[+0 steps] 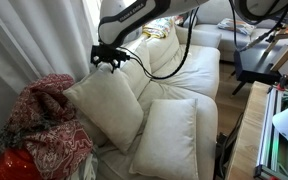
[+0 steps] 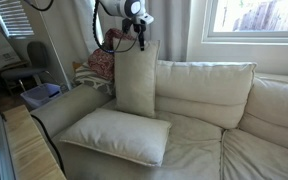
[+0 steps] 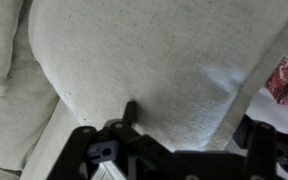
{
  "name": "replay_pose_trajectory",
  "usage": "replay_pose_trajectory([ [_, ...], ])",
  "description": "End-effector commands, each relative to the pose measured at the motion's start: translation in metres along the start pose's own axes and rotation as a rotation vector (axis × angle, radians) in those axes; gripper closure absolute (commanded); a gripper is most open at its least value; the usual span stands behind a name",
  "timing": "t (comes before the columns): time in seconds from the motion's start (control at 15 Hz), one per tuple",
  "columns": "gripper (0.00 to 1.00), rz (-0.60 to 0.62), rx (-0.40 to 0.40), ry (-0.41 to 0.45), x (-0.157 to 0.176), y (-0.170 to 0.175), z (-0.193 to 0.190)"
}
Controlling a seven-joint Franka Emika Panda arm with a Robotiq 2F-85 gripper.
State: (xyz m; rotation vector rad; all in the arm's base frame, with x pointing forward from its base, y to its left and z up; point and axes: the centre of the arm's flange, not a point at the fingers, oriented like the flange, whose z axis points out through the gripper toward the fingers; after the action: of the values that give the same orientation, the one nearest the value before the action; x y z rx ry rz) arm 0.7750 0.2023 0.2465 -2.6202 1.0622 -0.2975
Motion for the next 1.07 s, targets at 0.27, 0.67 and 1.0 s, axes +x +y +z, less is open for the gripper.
replay_pose_trajectory([
  [0.27, 0.71, 0.317, -0.052, 0.115, 0.011, -0.001, 0.012],
  [0.67, 0.96, 0.252, -0.109, -0.046, 0.006, 0.013, -0.036],
  [1.0, 0.95, 0.355, -0.175, -0.133, -0.008, 0.015, -0.102],
])
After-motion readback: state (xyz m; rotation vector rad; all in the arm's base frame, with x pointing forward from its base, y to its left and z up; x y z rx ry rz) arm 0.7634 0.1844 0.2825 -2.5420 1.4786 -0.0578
